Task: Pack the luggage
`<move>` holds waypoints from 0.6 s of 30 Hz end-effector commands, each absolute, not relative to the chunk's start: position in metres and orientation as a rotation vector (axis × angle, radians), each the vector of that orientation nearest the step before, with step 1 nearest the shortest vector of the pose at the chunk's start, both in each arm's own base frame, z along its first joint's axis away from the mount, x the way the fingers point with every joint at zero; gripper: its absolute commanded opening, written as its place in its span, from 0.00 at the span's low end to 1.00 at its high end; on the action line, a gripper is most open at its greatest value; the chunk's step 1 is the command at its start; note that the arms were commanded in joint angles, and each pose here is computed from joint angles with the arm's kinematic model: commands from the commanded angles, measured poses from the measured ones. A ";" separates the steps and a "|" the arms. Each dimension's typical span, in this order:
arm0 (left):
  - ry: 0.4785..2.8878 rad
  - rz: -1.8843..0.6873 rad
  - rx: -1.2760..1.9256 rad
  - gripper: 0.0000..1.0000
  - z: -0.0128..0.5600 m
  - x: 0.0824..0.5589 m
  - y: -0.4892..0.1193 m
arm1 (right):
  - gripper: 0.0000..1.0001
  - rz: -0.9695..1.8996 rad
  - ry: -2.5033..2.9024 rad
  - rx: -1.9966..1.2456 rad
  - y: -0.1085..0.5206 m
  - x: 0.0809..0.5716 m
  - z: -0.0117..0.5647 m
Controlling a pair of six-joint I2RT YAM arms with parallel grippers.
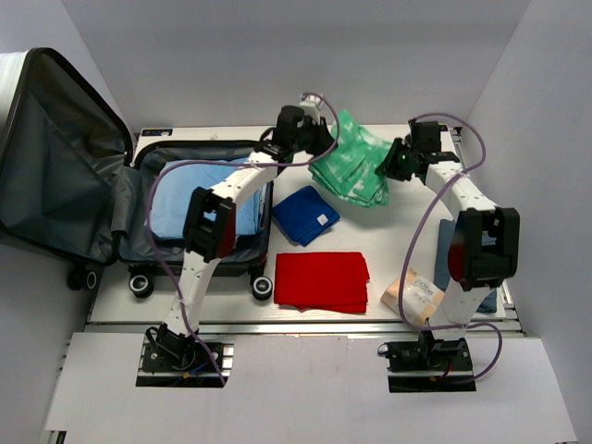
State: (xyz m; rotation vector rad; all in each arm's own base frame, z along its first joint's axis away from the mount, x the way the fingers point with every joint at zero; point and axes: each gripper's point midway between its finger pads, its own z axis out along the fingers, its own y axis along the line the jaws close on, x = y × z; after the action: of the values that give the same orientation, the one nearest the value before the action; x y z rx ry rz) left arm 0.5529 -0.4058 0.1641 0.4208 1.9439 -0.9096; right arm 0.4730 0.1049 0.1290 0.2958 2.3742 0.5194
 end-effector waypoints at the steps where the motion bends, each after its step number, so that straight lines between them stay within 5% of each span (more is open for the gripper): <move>1: 1.666 -0.980 0.481 0.00 0.323 0.500 -0.407 | 0.00 0.586 2.108 0.134 0.130 0.485 0.238; 11: 1.721 -0.669 0.180 0.00 0.369 0.455 -0.290 | 0.00 0.731 2.016 -0.149 0.237 0.443 0.301; 18: 1.909 -0.258 -0.128 0.00 0.308 0.436 -0.164 | 0.00 0.878 2.032 -0.355 0.348 0.415 0.300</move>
State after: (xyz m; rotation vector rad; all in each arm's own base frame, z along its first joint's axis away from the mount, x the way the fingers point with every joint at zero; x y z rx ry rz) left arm 0.4486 -0.2197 0.3331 0.0180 1.8260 -0.4487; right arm 0.4214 0.3007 0.2658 -0.2543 2.1479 0.7723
